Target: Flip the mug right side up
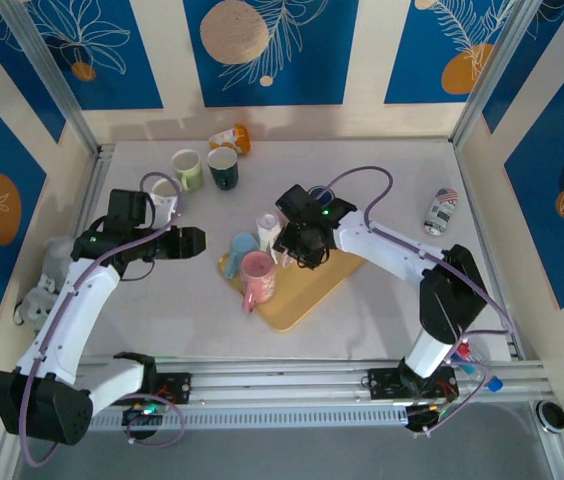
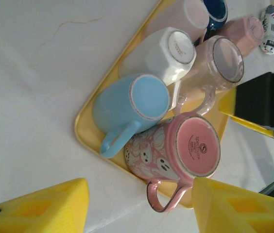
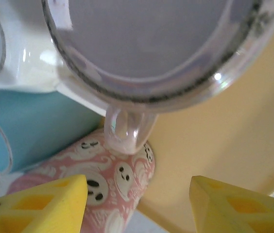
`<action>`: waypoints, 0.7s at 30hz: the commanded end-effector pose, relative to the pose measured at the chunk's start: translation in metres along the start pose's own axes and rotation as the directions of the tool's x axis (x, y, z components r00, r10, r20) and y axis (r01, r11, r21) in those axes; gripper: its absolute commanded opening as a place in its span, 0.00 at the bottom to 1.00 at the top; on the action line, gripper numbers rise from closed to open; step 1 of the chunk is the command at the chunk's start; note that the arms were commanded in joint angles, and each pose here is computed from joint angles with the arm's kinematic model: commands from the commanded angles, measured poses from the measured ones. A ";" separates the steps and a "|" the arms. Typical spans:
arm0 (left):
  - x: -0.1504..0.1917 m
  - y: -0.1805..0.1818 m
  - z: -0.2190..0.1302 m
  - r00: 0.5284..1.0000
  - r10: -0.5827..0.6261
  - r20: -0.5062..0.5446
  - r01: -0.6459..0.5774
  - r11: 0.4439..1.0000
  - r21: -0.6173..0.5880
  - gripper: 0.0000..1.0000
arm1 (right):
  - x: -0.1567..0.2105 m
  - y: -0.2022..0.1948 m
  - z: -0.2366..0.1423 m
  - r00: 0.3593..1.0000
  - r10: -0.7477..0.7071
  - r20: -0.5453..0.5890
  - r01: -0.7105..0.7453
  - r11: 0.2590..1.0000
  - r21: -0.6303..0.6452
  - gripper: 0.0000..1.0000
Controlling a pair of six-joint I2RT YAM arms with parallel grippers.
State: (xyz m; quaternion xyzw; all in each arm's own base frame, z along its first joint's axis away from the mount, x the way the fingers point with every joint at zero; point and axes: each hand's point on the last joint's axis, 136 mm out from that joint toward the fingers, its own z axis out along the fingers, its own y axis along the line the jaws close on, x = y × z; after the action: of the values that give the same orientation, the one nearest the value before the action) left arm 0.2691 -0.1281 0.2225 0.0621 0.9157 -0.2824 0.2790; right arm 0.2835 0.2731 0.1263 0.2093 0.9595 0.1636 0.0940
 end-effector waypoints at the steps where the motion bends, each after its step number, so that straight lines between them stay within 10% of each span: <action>1: -0.019 -0.017 -0.004 0.998 -0.004 0.058 0.001 0.998 0.062 0.58 | -0.006 0.006 0.006 0.998 0.053 0.028 -0.054 0.998 0.021 0.59; 21: -0.019 -0.030 -0.005 0.997 -0.027 0.073 0.018 0.993 0.117 0.58 | -0.021 -0.048 0.011 0.955 -0.276 0.109 0.231 0.922 0.309 0.45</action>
State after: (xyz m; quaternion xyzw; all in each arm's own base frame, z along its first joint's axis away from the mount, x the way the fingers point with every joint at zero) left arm 0.2795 -0.1410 0.2375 0.0433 0.8989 -0.3205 0.2957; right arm 0.2866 0.2406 0.0938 0.1661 0.9775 0.0264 0.1271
